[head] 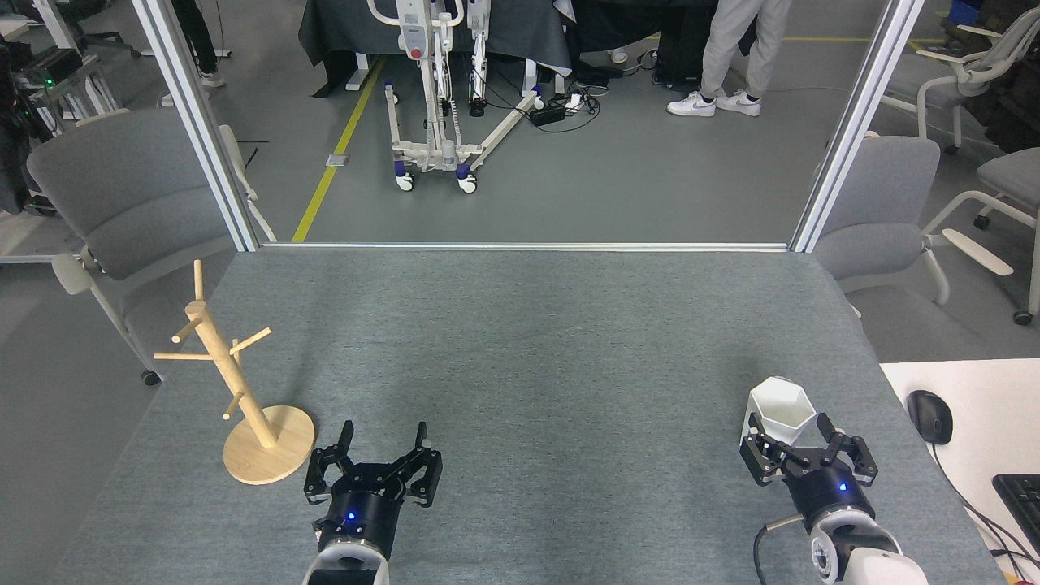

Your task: Hang cup on storage rack

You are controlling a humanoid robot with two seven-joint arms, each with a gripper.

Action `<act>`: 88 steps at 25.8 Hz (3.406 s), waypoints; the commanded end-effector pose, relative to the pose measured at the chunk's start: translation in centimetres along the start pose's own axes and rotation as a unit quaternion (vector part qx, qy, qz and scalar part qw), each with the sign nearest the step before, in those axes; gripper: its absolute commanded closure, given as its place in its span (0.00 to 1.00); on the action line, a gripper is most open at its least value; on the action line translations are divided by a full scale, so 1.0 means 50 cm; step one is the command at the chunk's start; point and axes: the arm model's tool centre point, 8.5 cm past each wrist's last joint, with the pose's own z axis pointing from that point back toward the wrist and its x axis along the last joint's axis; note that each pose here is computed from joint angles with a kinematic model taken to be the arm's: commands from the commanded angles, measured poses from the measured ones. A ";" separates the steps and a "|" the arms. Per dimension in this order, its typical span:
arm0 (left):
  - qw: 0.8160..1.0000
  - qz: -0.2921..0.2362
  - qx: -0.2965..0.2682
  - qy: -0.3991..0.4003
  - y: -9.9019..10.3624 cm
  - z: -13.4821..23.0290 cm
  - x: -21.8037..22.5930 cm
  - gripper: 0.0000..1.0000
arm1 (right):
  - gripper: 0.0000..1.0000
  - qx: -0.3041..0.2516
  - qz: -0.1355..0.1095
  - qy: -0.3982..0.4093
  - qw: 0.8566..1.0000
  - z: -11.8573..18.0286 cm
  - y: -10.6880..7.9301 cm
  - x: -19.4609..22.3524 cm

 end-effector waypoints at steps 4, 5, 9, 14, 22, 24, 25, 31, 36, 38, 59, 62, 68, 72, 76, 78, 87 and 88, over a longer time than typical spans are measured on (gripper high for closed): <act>1.000 0.002 -0.003 0.000 -0.004 0.000 0.003 0.00 | 0.00 0.002 0.002 0.002 1.000 -0.005 -0.005 -0.008; 1.000 0.002 -0.004 0.000 -0.005 0.000 0.003 0.00 | 0.00 0.002 0.002 0.002 1.000 -0.008 -0.006 -0.008; 1.000 0.001 -0.006 -0.001 -0.008 -0.001 0.003 0.00 | 0.00 0.008 -0.002 0.001 1.000 -0.017 -0.004 -0.005; 1.000 0.001 -0.006 -0.001 -0.008 -0.001 0.003 0.00 | 0.00 0.012 0.004 -0.001 1.000 -0.022 -0.003 -0.003; 1.000 0.001 -0.006 0.000 -0.008 -0.001 0.003 0.00 | 0.00 0.021 0.000 -0.004 1.000 -0.038 -0.003 0.004; 1.000 0.001 -0.006 0.000 -0.008 -0.001 0.003 0.00 | 0.00 0.023 -0.001 -0.005 1.000 -0.048 -0.007 0.007; 1.000 0.001 -0.006 0.000 -0.008 -0.001 0.003 0.00 | 0.00 0.022 -0.002 -0.005 1.000 -0.054 -0.013 0.006; 1.000 0.001 -0.006 0.000 -0.008 -0.001 0.003 0.00 | 0.00 0.028 -0.003 0.003 1.000 -0.060 -0.010 0.008; 1.000 0.001 -0.005 0.000 -0.007 -0.001 0.001 0.00 | 0.00 0.036 0.004 0.010 0.999 -0.063 -0.005 0.007; 1.000 0.001 -0.006 0.001 -0.009 0.000 0.001 0.00 | 0.00 0.036 0.004 0.010 0.999 -0.064 -0.006 0.005; 1.000 0.001 0.002 -0.002 0.001 -0.001 0.002 0.00 | 0.02 0.043 0.002 0.027 0.999 -0.073 -0.005 0.001; 1.000 0.002 0.008 -0.005 0.010 -0.005 0.003 0.00 | 0.05 0.044 0.006 0.021 0.999 -0.075 -0.005 0.009; 0.999 0.003 0.052 -0.010 0.079 -0.035 0.007 0.00 | 0.21 0.043 0.008 0.021 0.999 -0.075 -0.006 0.011; 0.998 0.003 0.063 -0.018 0.098 -0.048 0.013 0.00 | 0.29 0.043 0.008 0.019 0.999 -0.076 -0.005 0.013; 0.998 0.001 0.051 -0.020 0.078 -0.035 0.013 0.00 | 0.44 0.042 0.006 0.020 0.999 -0.075 -0.006 0.011; 0.999 -0.001 0.049 -0.020 0.073 -0.029 0.009 0.00 | 0.60 0.042 0.006 0.019 0.999 -0.075 -0.006 0.010; 0.998 -0.004 0.051 -0.033 0.065 -0.018 0.012 0.00 | 0.75 0.015 0.016 0.021 1.000 -0.102 -0.097 -0.023; 0.998 -0.004 0.051 -0.045 0.064 -0.016 0.021 0.00 | 0.76 0.018 0.016 0.025 0.999 -0.104 -0.116 -0.030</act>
